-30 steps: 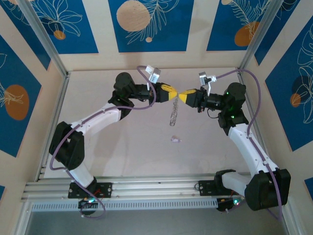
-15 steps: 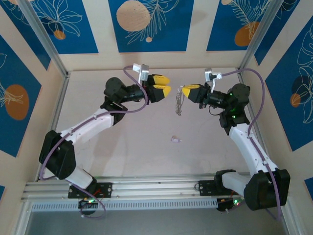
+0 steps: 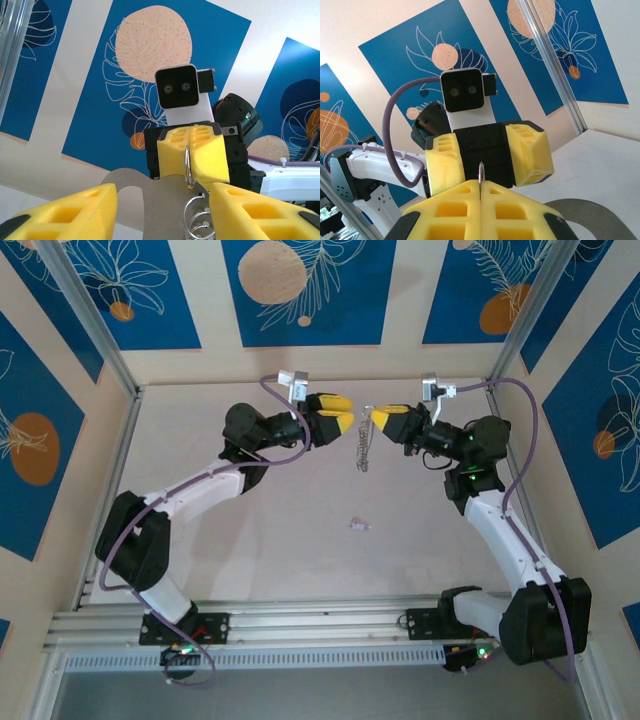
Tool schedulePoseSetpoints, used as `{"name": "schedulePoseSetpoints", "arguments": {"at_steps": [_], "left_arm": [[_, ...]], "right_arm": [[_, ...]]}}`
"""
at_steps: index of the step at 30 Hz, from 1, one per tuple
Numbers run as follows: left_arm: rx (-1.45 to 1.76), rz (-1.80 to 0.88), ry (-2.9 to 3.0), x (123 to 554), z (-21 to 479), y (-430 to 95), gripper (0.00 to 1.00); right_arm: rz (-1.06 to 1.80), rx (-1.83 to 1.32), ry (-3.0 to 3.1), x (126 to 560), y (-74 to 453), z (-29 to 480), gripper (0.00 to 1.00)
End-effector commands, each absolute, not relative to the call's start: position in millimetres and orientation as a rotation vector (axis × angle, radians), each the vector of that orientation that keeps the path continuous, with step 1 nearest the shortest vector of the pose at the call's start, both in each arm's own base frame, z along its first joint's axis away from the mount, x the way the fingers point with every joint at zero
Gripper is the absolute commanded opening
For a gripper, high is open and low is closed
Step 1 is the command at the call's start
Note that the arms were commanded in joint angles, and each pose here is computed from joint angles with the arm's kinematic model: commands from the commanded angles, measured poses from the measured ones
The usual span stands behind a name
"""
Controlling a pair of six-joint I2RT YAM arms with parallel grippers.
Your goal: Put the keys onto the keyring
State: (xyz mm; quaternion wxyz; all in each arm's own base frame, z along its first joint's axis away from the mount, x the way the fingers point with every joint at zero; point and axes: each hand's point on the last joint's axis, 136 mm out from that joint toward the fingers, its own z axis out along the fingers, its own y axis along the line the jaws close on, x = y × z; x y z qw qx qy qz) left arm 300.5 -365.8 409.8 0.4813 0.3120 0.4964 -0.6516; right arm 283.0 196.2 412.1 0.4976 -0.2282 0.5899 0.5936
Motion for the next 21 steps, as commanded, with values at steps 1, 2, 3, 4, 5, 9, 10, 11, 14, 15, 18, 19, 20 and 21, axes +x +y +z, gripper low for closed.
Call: {"name": "schedulePoseSetpoints", "arguments": {"at_steps": [1, 2, 3, 4, 5, 9, 10, 11, 14, 15, 18, 19, 20, 21], "left_arm": [[0.787, -1.603, 1.086, 290.3, 437.3, -364.7, 0.51], [0.786, -1.604, 1.082, 290.4, 438.1, -364.7, 0.51], [0.785, -1.606, 1.080, 290.3, 438.1, -365.2, 0.51], [0.785, -1.608, 1.078, 290.6, 438.6, -365.5, 0.51], [0.788, -1.607, 1.073, 290.1, 439.5, -365.4, 0.51], [0.795, -1.614, 1.071, 290.2, 439.8, -367.5, 0.49], [0.799, -1.616, 1.069, 289.7, 440.2, -368.3, 0.49], [0.801, -1.618, 1.068, 289.6, 440.6, -368.9, 0.48], [0.804, -1.624, 1.072, 289.4, 439.1, -371.2, 0.48], [0.805, -1.626, 1.073, 289.0, 438.3, -372.2, 0.48], [0.806, -1.626, 1.081, 289.5, 436.1, -373.3, 0.48], [0.804, -1.625, 1.082, 289.6, 435.9, -373.2, 0.48], [0.803, -1.626, 1.085, 289.9, 434.7, -373.8, 0.48], [0.804, -1.627, 1.085, 289.6, 434.5, -373.9, 0.48]], "right_arm": [[1.428, -0.550, 1.380, 283.6, 198.4, 421.4, 0.00], [1.429, -0.550, 1.380, 284.1, 199.2, 421.1, 0.00], [1.432, -0.550, 1.382, 284.9, 200.1, 420.2, 0.00], [1.434, -0.552, 1.382, 285.2, 201.0, 419.9, 0.00], [1.436, -0.552, 1.384, 285.8, 201.7, 419.1, 0.00], [1.441, -0.552, 1.385, 287.0, 203.5, 418.6, 0.00], [1.441, -0.554, 1.384, 286.8, 203.7, 418.6, 0.00], [1.441, -0.554, 1.383, 286.6, 204.1, 418.8, 0.00], [1.440, -0.549, 1.385, 287.4, 203.6, 418.1, 0.00], [1.442, -0.551, 1.385, 286.9, 204.0, 418.2, 0.00], [1.440, -0.551, 1.382, 285.9, 203.7, 418.9, 0.00], [1.441, -0.551, 1.383, 285.5, 203.6, 418.9, 0.00], [1.441, -0.551, 1.383, 285.2, 203.4, 419.2, 0.00], [1.440, -0.553, 1.380, 285.0, 203.4, 420.2, 0.00]]}}
